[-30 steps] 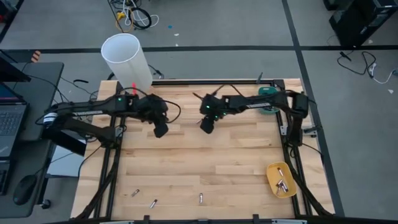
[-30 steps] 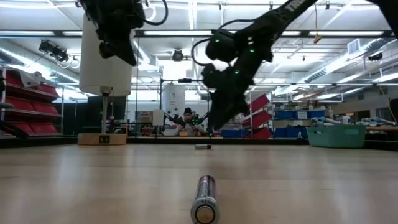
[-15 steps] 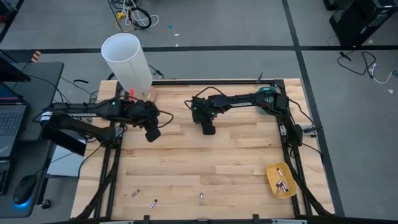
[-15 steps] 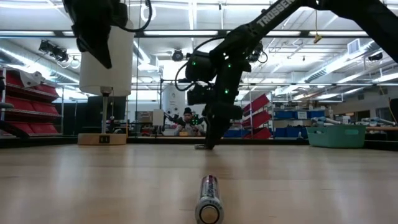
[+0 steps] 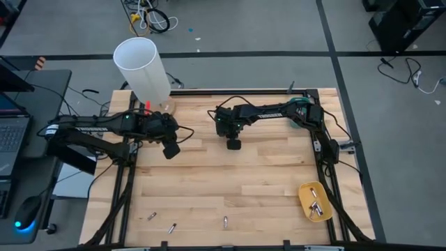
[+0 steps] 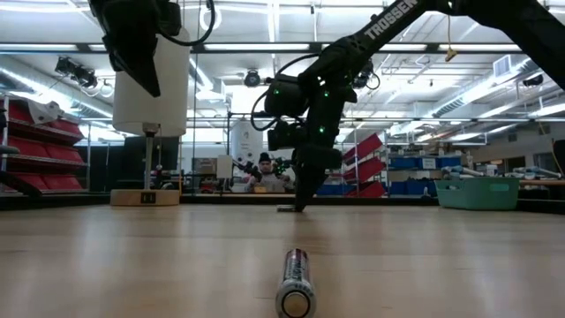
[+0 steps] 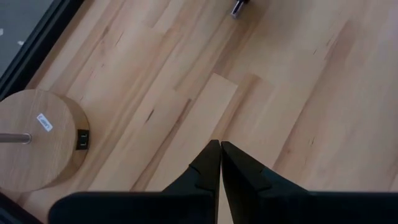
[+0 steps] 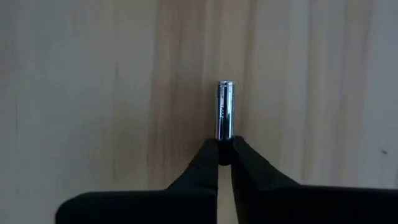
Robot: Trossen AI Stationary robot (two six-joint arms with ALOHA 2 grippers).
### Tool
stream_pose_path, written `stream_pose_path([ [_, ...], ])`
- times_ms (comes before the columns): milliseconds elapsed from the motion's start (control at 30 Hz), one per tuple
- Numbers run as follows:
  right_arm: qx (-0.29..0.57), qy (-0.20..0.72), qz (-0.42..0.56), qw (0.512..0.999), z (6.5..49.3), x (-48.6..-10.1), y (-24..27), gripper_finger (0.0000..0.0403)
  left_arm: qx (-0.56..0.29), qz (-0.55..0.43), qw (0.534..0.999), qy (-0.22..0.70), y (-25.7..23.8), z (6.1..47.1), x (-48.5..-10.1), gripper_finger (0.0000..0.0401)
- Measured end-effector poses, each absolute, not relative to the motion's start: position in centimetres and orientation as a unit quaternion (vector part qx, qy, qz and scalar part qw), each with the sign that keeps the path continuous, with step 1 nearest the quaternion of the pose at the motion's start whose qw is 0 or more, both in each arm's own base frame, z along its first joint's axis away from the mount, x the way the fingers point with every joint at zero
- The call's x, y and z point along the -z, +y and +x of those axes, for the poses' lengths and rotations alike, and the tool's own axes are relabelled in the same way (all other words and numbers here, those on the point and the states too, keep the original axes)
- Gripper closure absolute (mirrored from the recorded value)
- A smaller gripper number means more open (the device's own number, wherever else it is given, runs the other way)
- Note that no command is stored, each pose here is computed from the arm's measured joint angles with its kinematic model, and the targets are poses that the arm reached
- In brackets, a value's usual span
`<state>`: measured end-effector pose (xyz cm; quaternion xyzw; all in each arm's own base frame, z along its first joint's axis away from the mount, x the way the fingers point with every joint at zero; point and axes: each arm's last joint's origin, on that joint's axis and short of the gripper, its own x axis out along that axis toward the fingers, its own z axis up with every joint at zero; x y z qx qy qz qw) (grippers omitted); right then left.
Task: Sort batteries
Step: Put the silver battery into the yellow bin
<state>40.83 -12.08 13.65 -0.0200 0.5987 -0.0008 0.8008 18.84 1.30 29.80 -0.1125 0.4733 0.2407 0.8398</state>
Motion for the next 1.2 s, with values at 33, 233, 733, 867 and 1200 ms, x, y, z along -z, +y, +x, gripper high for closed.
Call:
stream_pose_path([
  [33, 0.006, 0.599, -0.013, 0.801, 40.8, -13.7, -12.1, 0.0391, -0.242, -0.114, 0.840, 0.473, 1.3, 18.8, -29.8, 0.0371],
  [233, 0.039, 0.602, 0.033, 0.797, 40.6, -13.9, -12.0, 0.0390, -0.246, -0.121, 0.839, 0.471, 1.3, 18.8, -29.8, 0.0371],
  [733, 0.045, 0.651, 0.094, 0.752, 36.9, -21.3, -6.5, 0.0392, -0.248, -0.120, 0.853, 0.443, 1.4, 19.4, -30.1, 0.0371],
  [867, 0.043, 0.647, 0.099, 0.755, 35.8, -22.2, -3.5, 0.0392, -0.248, -0.117, 0.871, 0.407, 1.4, 20.0, -30.5, 0.0371],
  [1200, 0.082, 0.636, 0.175, 0.747, 30.1, -23.4, 3.5, 0.0392, -0.226, -0.099, 0.905, 0.347, 1.5, 21.4, -31.4, 0.0371],
])
